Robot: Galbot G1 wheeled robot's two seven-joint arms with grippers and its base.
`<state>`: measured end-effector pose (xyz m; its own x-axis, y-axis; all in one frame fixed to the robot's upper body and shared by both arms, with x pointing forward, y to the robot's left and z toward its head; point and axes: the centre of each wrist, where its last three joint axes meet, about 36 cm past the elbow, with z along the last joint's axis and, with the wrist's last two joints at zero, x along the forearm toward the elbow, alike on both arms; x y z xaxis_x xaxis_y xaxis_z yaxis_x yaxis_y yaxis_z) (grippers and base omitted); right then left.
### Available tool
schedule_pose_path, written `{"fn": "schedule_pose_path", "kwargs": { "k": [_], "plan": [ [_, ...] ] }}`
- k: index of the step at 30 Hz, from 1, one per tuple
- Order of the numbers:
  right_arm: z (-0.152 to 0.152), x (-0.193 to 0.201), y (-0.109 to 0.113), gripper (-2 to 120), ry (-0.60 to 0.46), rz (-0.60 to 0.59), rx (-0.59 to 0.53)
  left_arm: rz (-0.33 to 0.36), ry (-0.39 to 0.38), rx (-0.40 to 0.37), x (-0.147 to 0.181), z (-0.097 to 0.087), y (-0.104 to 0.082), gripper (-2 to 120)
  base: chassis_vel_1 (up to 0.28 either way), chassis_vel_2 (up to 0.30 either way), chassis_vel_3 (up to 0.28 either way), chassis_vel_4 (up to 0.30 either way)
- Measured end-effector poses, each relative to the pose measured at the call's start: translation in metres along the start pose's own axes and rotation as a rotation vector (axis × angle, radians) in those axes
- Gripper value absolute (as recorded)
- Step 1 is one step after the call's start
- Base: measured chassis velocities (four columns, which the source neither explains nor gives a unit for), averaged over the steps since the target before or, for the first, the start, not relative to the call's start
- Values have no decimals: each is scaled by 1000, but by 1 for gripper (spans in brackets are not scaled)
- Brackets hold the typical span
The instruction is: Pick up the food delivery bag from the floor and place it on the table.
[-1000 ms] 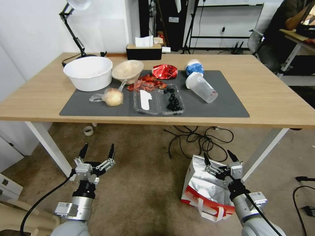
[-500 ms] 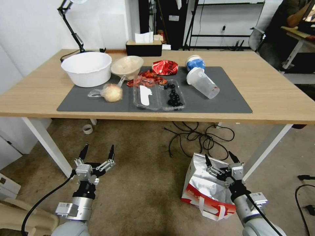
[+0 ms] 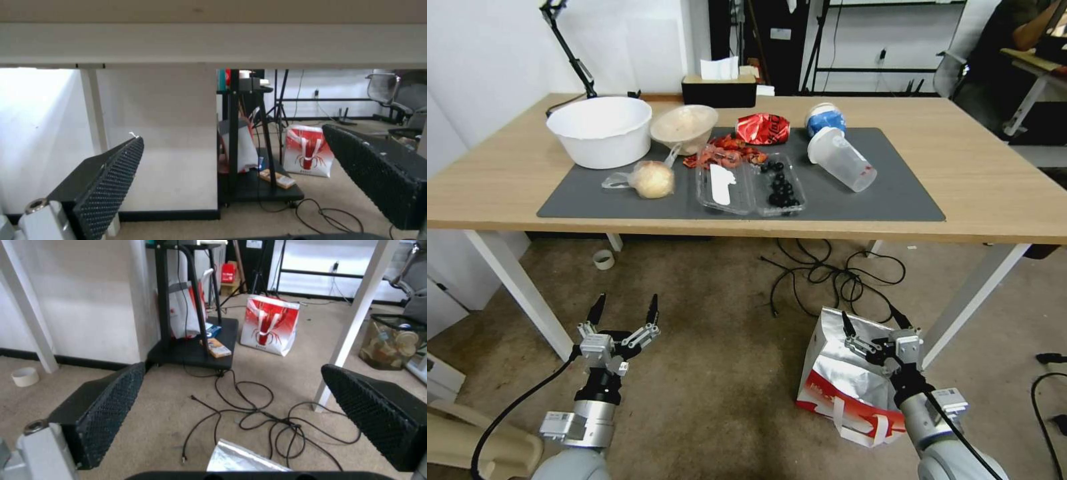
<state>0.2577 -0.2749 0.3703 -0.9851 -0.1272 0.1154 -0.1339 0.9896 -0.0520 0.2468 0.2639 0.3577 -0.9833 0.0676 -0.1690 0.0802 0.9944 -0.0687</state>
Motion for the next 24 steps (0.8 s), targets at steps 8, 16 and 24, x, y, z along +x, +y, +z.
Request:
{"fn": "schedule_pose_path", "kwargs": {
  "k": [8, 16, 24],
  "plan": [
    [-1, 1, 1, 100, -3, -4, -1, -5, -12, 1, -1, 2, 2, 100, 0, 0, 0, 0],
    [-2, 1, 0, 100, -5, -2, 0, 15, -8, -2, -1, 6, 2, 100, 0, 0, 0, 0],
    [5, 4, -2, 100, 13, -3, 6, 24, -7, -1, -1, 8, 3, 100, 0, 0, 0, 0]
  ]
}}
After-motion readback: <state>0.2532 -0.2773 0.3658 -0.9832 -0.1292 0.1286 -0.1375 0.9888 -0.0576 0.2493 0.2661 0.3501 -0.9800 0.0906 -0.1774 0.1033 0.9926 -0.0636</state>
